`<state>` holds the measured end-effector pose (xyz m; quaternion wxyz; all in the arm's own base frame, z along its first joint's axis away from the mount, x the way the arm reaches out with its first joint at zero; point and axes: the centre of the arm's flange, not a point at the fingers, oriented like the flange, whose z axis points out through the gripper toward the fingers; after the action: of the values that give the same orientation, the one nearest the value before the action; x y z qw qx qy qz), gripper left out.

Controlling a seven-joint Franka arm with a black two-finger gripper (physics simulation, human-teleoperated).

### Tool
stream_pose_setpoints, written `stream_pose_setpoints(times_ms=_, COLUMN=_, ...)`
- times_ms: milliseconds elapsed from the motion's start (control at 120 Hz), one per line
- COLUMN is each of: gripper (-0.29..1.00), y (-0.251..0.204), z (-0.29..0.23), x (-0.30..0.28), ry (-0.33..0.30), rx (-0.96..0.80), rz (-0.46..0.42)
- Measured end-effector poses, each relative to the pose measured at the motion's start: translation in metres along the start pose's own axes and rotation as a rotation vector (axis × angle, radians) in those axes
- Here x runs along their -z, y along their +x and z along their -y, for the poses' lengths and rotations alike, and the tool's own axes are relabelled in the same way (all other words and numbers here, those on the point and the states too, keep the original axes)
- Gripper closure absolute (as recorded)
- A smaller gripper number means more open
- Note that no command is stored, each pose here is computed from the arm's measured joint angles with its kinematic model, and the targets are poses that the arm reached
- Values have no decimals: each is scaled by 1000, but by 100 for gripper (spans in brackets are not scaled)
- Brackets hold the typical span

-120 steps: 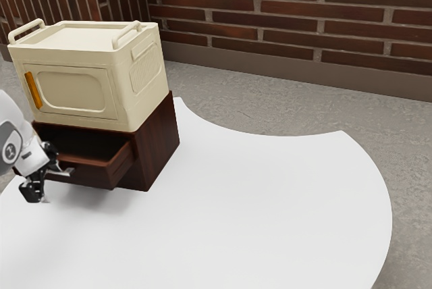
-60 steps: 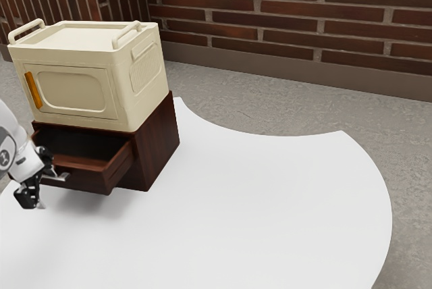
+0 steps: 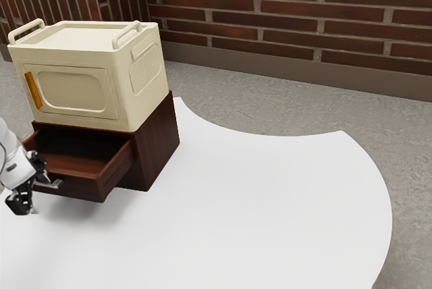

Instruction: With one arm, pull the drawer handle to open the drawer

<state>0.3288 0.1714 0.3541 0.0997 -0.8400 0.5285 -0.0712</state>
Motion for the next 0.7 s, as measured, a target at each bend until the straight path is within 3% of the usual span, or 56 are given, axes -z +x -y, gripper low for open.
stream_pose_setpoints(times_ms=350, gripper=2, y=-4, z=-10, x=11, ry=7, rx=10, rz=3)
stream_pose_setpoints(times_ms=467, gripper=1, y=-2, z=-10, x=27, ry=36, rx=6, rz=4)
stream_pose_setpoints(times_ms=592, gripper=1, y=27, z=34, x=111, ry=162, rx=-35, rz=9)
stream_pose_setpoints(times_ms=700, gripper=0, y=77, z=86, x=202, ry=247, rx=-30, rz=-80)
